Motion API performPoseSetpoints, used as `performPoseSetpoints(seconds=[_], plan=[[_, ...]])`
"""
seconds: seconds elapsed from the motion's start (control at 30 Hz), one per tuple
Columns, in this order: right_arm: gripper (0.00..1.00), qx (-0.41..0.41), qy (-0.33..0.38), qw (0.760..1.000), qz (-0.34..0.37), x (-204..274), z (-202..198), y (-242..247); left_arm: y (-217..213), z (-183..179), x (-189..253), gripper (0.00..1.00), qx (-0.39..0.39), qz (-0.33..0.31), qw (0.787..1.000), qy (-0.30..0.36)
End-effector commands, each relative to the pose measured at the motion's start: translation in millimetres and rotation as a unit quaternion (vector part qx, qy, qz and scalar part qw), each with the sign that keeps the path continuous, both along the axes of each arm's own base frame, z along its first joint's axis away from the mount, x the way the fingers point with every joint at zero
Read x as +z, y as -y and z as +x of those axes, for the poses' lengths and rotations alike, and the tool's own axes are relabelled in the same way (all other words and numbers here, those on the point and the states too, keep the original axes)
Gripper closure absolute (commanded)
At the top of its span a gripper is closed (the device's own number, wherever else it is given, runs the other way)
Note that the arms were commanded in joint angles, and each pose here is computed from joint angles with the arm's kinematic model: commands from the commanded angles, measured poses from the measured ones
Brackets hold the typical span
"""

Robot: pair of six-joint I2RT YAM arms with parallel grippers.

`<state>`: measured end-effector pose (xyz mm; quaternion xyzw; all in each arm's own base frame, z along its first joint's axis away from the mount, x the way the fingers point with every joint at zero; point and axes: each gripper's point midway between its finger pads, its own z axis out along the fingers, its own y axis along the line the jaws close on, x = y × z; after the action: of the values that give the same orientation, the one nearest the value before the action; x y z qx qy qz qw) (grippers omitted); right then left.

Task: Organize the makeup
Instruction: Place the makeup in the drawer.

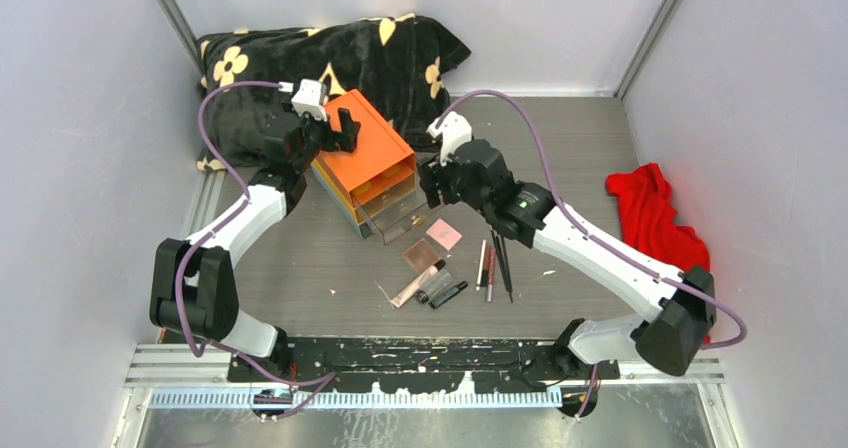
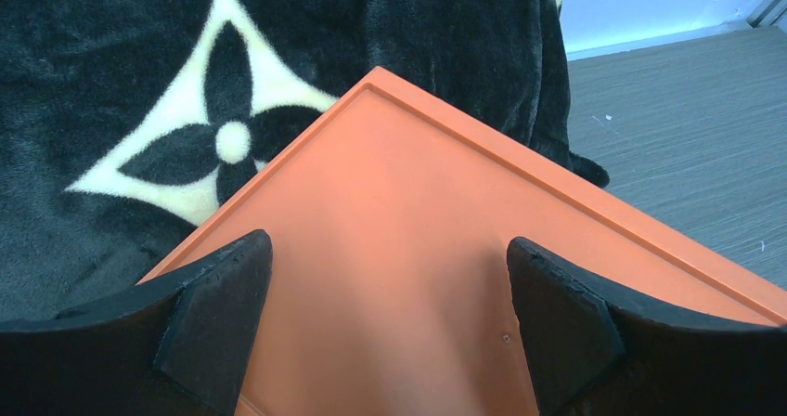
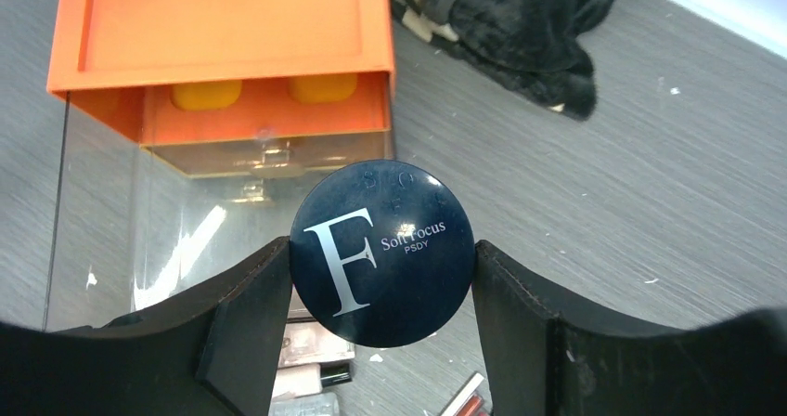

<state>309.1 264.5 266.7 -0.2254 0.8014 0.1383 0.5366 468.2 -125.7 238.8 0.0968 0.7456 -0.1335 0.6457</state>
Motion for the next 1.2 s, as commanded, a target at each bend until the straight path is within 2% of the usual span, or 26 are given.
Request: performPoseSetpoints(seconds=[0.0,0.37,0.67,0.93,1.17], plan=[[0.58,0.052,0.009,0.998,0.037,21.5,-1.7,-32.1,-14.5,-58.8,-142.8,0.03,0.023,0.023,0.967,-0.253],[0.57,0.083,0.006,0.996,0.038,17.6,3.5,-69.1,-14.9,-59.5,-139.6,0.03,0.023,0.023,0.968,-0.250],[0.38,0.064,0.010,0.998,0.017,-7.1,25.4,-80.5,-17.4,-63.0,-137.1,0.03,0.023,0.031,0.968,-0.249],[0.32,0.021,0.019,1.000,-0.005,-19.0,48.8,-74.9,-18.6,-65.4,-133.8,0.03,0.024,0.034,0.968,-0.248],[0.19,0.019,0.031,0.999,-0.006,-15.5,50.6,-71.5,-18.2,-65.7,-135.9,0.03,0.022,0.034,0.967,-0.250]])
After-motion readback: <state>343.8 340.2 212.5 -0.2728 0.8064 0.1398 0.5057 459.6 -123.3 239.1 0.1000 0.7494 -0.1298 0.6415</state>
